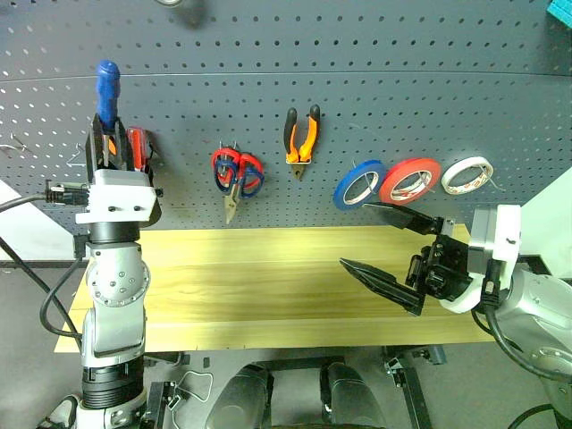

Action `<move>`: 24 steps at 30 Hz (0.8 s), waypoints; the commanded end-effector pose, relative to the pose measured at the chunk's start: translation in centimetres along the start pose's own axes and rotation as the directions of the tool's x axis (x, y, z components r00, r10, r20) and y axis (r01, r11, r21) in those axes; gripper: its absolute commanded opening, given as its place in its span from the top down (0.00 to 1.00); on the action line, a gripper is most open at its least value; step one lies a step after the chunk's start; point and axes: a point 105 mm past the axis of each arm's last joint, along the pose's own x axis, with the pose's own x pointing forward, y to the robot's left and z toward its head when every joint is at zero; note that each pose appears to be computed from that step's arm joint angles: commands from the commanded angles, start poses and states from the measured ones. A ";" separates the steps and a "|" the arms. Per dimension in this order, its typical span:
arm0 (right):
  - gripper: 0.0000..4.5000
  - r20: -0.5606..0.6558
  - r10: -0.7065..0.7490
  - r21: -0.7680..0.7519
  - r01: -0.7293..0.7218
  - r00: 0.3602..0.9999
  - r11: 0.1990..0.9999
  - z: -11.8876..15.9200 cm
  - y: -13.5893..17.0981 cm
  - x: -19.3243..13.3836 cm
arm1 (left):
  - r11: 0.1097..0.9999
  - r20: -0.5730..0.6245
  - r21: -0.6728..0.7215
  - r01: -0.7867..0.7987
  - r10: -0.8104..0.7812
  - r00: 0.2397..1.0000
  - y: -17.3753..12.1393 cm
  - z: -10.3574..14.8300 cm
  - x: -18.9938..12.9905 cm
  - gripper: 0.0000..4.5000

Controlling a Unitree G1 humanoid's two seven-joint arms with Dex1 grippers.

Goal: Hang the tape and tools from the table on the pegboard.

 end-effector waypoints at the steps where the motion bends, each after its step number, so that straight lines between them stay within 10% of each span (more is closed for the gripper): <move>1: 0.00 0.003 0.012 -0.027 -0.012 1.000 1.000 0.5 0.1 0.0 | 0.997 -0.057 0.004 -0.079 0.079 0.995 1.6 -1.4 0.2 0.91; 24: 0.00 -0.028 -0.014 -0.028 0.014 1.000 1.000 0.5 -0.2 -0.5 | 0.998 -0.147 0.008 -0.058 0.059 0.987 0.1 -5.1 -0.3 0.91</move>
